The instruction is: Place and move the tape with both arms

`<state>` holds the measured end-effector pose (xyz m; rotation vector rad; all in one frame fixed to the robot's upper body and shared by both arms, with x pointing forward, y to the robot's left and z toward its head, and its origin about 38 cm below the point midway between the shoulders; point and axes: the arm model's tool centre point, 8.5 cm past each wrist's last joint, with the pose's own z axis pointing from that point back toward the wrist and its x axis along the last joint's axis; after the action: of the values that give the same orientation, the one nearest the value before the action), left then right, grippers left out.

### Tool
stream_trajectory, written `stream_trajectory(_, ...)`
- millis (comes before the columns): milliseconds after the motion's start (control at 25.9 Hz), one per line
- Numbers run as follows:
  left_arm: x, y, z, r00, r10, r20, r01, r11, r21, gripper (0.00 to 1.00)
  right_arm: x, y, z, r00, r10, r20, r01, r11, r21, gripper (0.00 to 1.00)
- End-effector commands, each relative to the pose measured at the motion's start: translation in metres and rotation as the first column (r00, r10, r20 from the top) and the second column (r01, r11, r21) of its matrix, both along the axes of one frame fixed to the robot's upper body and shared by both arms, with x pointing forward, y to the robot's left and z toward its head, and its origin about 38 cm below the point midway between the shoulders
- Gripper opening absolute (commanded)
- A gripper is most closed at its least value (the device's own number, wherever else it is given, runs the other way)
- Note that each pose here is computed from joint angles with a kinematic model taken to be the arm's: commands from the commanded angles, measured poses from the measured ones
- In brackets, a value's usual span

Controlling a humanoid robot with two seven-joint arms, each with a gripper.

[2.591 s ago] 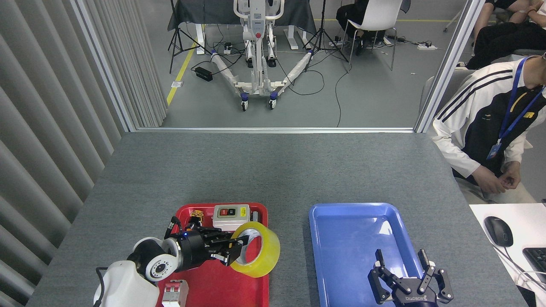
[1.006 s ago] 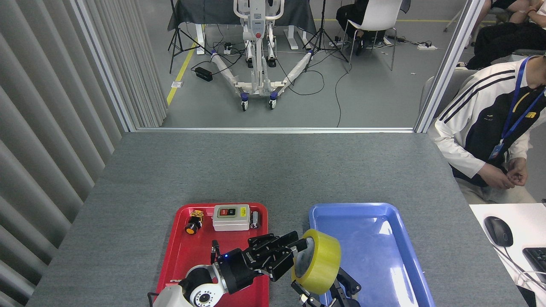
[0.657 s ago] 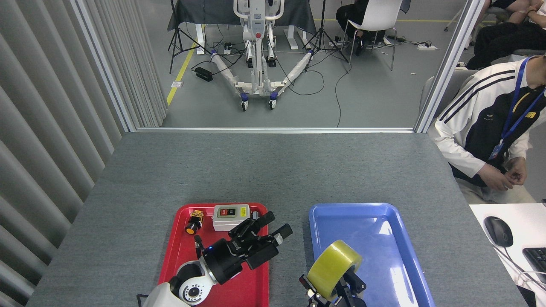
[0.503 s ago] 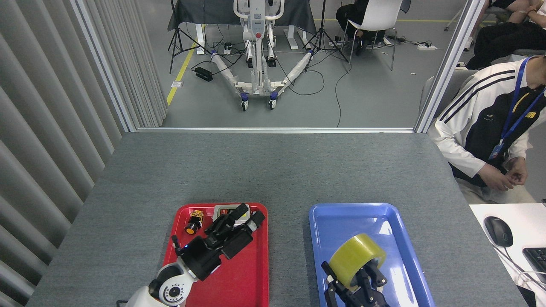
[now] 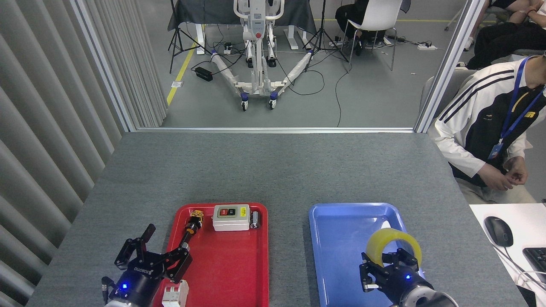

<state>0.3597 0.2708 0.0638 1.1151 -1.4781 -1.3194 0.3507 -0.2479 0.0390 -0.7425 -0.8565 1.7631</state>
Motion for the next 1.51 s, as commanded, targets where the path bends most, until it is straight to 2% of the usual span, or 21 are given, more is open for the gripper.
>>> stream_trajectory(0,-0.015,0.006,-0.009,0.991,0.129,0.02,-0.13,0.983,0.131,0.99,0.011,-0.005,-0.004,0.992,-0.021,-0.122,0.017,0.999,-0.029,0.0)
stream_trajectory(77,-0.015,0.003,-0.009,0.993,0.117,0.018,-0.118,0.985,0.127,0.99,0.016,-0.005,-0.01,0.989,-0.026,-0.148,0.024,1.0,-0.01,0.0)
stream_trajectory(116,-0.014,0.003,-0.008,0.993,0.117,0.021,-0.118,0.985,0.127,0.99,0.018,-0.007,-0.015,0.986,-0.034,-0.165,0.033,0.999,-0.009,0.04)
stream_trajectory(193,-0.013,0.001,-0.006,0.993,0.112,0.034,-0.115,0.986,0.121,0.99,0.018,-0.009,-0.021,0.982,-0.046,-0.184,0.045,0.999,-0.012,0.18)
stream_trajectory(271,-0.013,-0.002,-0.005,0.993,0.115,0.04,-0.119,0.987,0.107,0.99,0.018,-0.005,-0.025,0.98,-0.059,-0.189,0.057,0.998,-0.012,0.37)
stream_trajectory(309,-0.012,-0.002,-0.004,0.992,0.121,0.043,-0.125,0.987,0.104,0.99,0.019,-0.004,-0.025,0.979,-0.076,-0.186,0.076,0.997,-0.01,0.51)
stream_trajectory(387,-0.014,0.006,-0.004,0.988,0.149,0.043,-0.153,0.982,0.106,0.99,0.019,-0.003,-0.025,0.977,-0.11,-0.182,0.112,0.994,-0.002,1.0)
stream_trajectory(503,-0.015,0.018,-0.002,0.982,0.182,0.047,-0.186,0.977,0.101,0.99,0.02,0.001,-0.025,0.979,-0.104,-0.176,0.106,0.994,0.003,1.0)
stream_trajectory(580,-0.015,0.018,-0.002,0.982,0.182,0.049,-0.186,0.978,0.099,0.99,0.02,0.002,-0.02,0.988,-0.096,-0.123,0.099,0.995,0.023,1.0)
stream_trajectory(619,-0.015,0.018,-0.002,0.982,0.181,0.05,-0.186,0.978,0.099,0.99,0.021,0.003,-0.016,0.993,-0.093,-0.076,0.096,0.995,0.038,1.0)
stream_trajectory(696,-0.015,0.016,0.001,0.982,0.178,0.058,-0.183,0.978,0.096,0.99,0.018,0.001,-0.003,0.991,-0.103,0.085,0.095,0.991,0.096,1.0)
stream_trajectory(773,-0.015,0.014,0.001,0.983,0.177,0.057,-0.182,0.979,0.09,0.99,0.007,-0.016,0.006,0.942,-0.164,0.291,0.117,0.978,0.173,1.0)
stream_trajectory(851,-0.015,0.014,0.001,0.982,0.177,0.058,-0.182,0.979,0.088,0.99,-0.004,-0.023,0.015,0.854,-0.204,0.479,0.095,0.966,0.241,1.0)
stream_trajectory(928,-0.014,0.013,0.002,0.982,0.177,0.06,-0.182,0.98,0.086,0.99,-0.008,-0.022,0.025,0.766,-0.237,0.597,0.071,0.955,0.287,1.0)
stream_trajectory(1006,-0.014,0.011,0.001,0.982,0.178,0.058,-0.182,0.98,0.079,0.99,-0.013,-0.018,0.022,0.75,-0.255,0.611,0.071,0.949,0.308,1.0)
stream_trajectory(1315,-0.013,0.023,0.005,0.974,0.217,0.068,-0.222,0.973,0.07,0.99,-0.019,-0.026,0.013,0.769,-0.301,0.564,0.133,0.938,0.32,1.0)
stream_trajectory(1470,-0.013,0.025,0.006,0.974,0.218,0.061,-0.219,0.975,0.023,0.99,-0.021,-0.024,0.009,0.771,-0.322,0.55,0.149,0.93,0.336,1.0)
